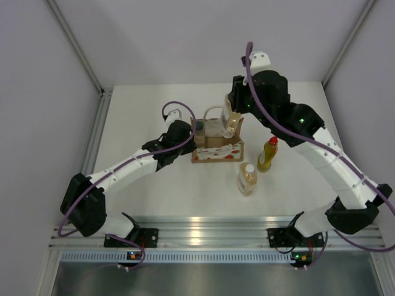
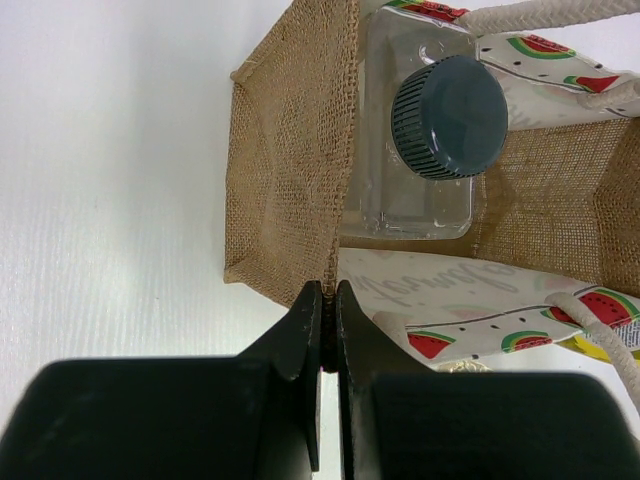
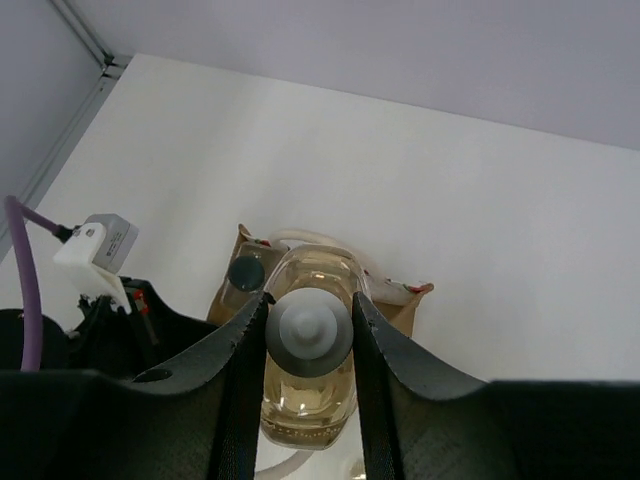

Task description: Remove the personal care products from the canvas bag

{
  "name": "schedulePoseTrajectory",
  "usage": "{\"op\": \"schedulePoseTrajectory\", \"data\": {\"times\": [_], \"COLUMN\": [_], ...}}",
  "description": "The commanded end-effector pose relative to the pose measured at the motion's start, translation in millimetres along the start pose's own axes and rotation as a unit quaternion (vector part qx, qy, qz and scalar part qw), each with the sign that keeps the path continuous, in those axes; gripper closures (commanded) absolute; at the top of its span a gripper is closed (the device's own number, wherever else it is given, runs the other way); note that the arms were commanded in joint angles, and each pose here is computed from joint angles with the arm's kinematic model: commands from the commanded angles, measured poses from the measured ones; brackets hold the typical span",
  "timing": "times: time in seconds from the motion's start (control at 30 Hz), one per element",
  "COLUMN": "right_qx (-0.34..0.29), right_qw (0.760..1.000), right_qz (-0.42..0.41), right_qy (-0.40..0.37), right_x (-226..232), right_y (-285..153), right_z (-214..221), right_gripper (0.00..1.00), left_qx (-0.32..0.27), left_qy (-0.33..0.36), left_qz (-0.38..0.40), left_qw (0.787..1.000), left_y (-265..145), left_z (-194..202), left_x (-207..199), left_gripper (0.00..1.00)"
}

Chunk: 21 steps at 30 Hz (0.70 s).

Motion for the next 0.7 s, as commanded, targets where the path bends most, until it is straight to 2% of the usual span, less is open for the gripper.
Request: {"op": "schedulePoseTrajectory", "data": {"times": [0.0, 0.4, 0.67], "right_qx": [-0.127, -0.115, -0.088], "right_qw": [0.99, 0.993, 0.995], "right_qz": [-0.037, -0.001, 0.034], "right_qy": [0.042, 0.027, 0.014], "right_x": [-5.3, -61.1, -94.4], "right_y": [-73.3, -125.2, -133.4], "right_z": [-73.2, -23.8, 30.1], "right_gripper": [1.0, 1.0, 1.0], "left_qx": [-0.026, -0.029, -0.027], "left_qy": [-0.009, -0.014, -0.015], "left_qz": [0.031, 0.036, 0.036], "left_qw": [0.999, 0.999, 0.999], "left_y": [-16.6, -19.3, -18.8], "left_z": [-15.6, -17.3, -17.0], "left_x": [-10.7, -12.0, -12.5], "left_gripper": [1.0, 1.0, 1.0]}}
Point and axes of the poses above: each gripper's point midway between its finger pads, its own y axis out along the fingers, its own x axis along the line the jaws close on, z = x × y, the point moved 5 cm from there along -y, back along the fingers, and after that the axes turned 11 degrees about y, right-handed, at the moved point
